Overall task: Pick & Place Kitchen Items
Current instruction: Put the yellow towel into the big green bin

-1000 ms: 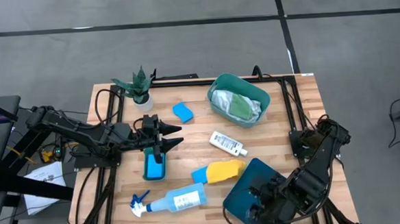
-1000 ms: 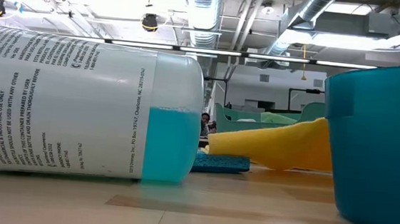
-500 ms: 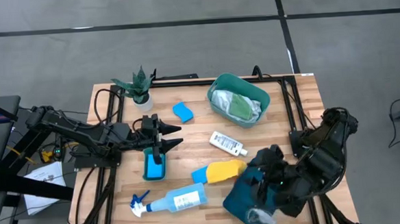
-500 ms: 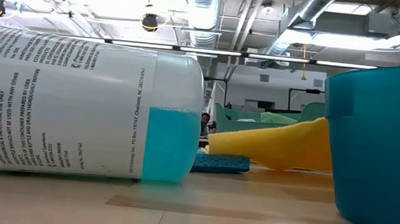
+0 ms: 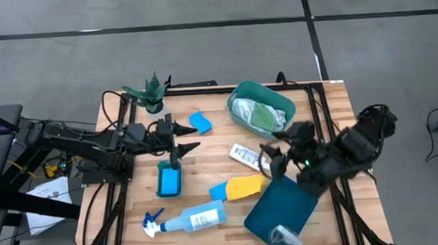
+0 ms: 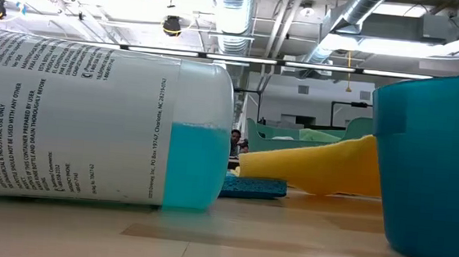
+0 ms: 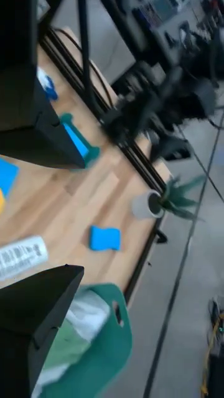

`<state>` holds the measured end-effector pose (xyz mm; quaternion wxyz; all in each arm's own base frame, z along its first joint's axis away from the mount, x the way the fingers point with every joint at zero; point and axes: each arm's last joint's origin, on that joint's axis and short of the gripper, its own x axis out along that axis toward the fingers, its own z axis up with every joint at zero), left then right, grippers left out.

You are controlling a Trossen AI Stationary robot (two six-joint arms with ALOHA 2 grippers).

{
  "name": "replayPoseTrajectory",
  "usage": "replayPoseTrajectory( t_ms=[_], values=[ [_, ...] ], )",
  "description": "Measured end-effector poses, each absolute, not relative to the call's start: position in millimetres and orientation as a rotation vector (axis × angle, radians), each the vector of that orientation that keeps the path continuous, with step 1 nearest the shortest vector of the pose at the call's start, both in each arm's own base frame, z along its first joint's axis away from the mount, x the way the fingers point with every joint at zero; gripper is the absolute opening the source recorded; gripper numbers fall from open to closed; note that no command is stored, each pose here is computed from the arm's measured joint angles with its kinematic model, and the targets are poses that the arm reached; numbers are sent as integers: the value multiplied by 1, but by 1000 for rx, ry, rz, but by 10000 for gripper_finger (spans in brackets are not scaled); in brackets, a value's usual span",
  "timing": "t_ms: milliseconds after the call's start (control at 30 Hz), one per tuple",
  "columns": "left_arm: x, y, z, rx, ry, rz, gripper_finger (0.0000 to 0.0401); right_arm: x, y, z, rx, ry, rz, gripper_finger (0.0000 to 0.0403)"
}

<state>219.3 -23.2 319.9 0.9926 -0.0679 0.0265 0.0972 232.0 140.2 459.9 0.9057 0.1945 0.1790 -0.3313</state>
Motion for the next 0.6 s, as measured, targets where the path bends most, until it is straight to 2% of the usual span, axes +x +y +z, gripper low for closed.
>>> replayPoseTrajectory(
  t_ms=[300,600],
  values=[
    [207,-4,312,-99,200,72,231,235,99,473,390,359,-755,256],
    [208,5,322,-143,108,81,231,224,69,486,289,416,-747,256]
  ],
)
